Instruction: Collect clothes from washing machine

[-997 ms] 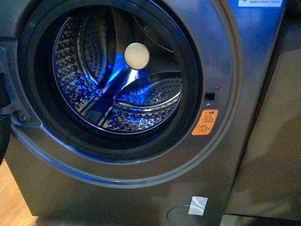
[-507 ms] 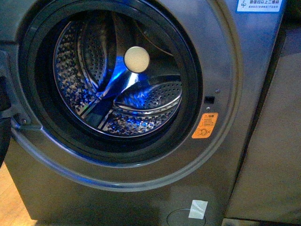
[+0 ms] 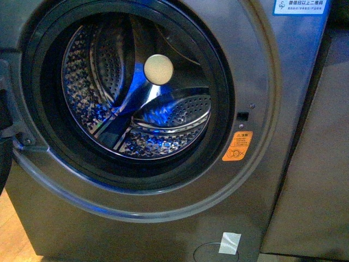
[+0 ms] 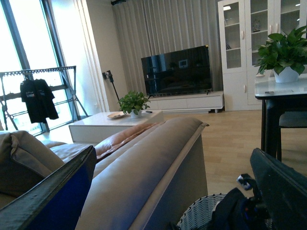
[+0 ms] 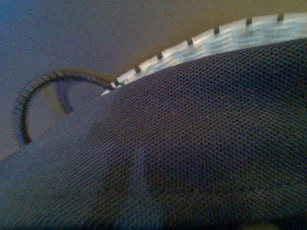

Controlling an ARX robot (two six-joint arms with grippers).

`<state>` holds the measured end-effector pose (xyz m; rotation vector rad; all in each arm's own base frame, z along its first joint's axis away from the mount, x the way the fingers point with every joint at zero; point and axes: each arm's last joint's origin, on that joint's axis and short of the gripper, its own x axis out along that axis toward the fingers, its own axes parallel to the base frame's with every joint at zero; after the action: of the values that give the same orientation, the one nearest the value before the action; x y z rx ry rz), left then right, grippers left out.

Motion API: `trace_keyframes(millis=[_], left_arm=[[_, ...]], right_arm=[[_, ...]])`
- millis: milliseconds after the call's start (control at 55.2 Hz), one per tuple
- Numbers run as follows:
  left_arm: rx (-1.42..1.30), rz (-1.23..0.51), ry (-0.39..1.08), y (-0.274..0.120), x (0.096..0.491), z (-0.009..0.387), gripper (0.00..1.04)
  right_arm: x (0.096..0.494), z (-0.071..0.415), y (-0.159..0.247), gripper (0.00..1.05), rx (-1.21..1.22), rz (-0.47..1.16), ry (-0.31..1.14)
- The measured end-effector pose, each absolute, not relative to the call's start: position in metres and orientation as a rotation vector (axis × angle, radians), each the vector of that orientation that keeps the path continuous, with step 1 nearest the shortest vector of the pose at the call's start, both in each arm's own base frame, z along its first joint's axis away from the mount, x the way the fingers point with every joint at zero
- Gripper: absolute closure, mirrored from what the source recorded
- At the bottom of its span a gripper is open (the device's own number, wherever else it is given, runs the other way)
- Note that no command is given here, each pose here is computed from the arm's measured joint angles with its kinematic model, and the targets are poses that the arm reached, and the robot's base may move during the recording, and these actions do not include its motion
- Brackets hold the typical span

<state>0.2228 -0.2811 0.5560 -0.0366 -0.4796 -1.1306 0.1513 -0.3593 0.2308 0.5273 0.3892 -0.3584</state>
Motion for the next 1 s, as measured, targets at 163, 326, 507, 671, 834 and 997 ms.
trace_keyframes(millis=[163,326,507,671,834,997], left_arm=[[-0.037,-1.131,-0.48,-0.281,0.223,0.556,0.07],[-0.037,-1.131,-0.48,-0.281,0.223,0.556,0.07],[-0.037,-1.131,-0.48,-0.281,0.223,0.556,0.07],[-0.037,-1.131,-0.48,-0.281,0.223,0.556,0.07],[-0.037,-1.131,-0.48,-0.281,0.223,0.556,0.07],[-0.037,-1.131,-0.48,-0.281,0.223,0.556,0.07]], right_arm=[[0.158,0.168,-0.362,0.52,0.686,-0.369,0.528],[0.16,0.14,-0.357,0.2,0.76,-0.346,0.561],[0.157,0.161,-0.346,0.08,0.746,-0.287,0.449],[0.15,0.228,-0.322,0.07,0.571,-0.23,0.233],[0.144,0.322,-0.256,0.07,0.297,-0.125,-0.08],[0.149,0.357,-0.188,0.07,0.215,0.009,-0.242]])
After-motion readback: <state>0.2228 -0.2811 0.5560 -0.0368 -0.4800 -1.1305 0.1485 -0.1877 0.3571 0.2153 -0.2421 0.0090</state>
